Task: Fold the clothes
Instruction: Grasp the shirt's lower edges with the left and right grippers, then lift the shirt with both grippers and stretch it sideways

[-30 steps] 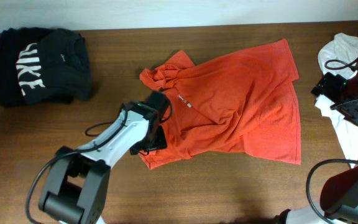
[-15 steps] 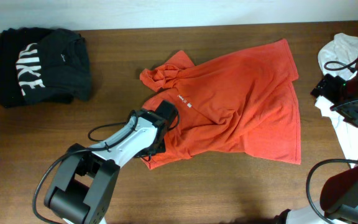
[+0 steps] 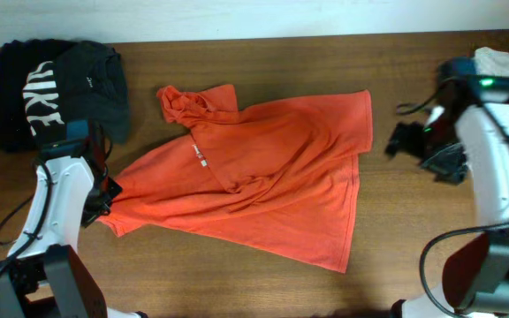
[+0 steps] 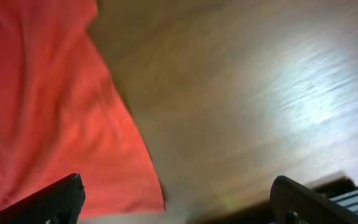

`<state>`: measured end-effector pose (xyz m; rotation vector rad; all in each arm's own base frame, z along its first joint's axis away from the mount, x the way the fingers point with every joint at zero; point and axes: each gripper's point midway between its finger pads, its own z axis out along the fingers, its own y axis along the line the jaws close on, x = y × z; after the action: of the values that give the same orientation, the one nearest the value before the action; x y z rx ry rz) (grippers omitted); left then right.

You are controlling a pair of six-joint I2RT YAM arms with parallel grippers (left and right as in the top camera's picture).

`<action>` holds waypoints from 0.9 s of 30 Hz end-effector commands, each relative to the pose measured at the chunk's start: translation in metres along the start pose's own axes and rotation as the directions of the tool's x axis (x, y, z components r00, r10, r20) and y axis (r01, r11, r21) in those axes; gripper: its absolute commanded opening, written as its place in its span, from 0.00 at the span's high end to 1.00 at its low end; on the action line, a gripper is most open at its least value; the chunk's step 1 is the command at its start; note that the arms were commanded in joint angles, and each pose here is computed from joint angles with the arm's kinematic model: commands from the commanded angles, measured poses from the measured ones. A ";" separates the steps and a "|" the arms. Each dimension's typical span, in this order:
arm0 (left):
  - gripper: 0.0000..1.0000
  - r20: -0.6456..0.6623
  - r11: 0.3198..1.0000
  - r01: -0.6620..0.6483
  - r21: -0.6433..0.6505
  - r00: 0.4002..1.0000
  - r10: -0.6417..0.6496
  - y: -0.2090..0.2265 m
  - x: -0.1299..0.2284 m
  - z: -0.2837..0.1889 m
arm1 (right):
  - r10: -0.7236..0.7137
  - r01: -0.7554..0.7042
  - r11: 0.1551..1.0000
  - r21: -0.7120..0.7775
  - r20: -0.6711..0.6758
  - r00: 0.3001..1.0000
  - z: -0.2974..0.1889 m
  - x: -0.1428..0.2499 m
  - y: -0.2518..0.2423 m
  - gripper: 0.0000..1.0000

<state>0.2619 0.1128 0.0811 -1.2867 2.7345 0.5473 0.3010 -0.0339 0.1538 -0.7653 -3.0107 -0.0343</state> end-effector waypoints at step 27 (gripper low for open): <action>1.00 -0.021 0.996 0.017 0.088 1.000 -0.016 -0.013 0.002 -0.008 | -0.067 0.070 0.997 0.011 -0.177 0.982 0.176 0.186 0.032 0.23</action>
<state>0.2681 0.1012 0.0777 -1.3004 2.7514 0.4277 0.1575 0.0868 -0.0024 -0.6012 -2.9376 -0.0832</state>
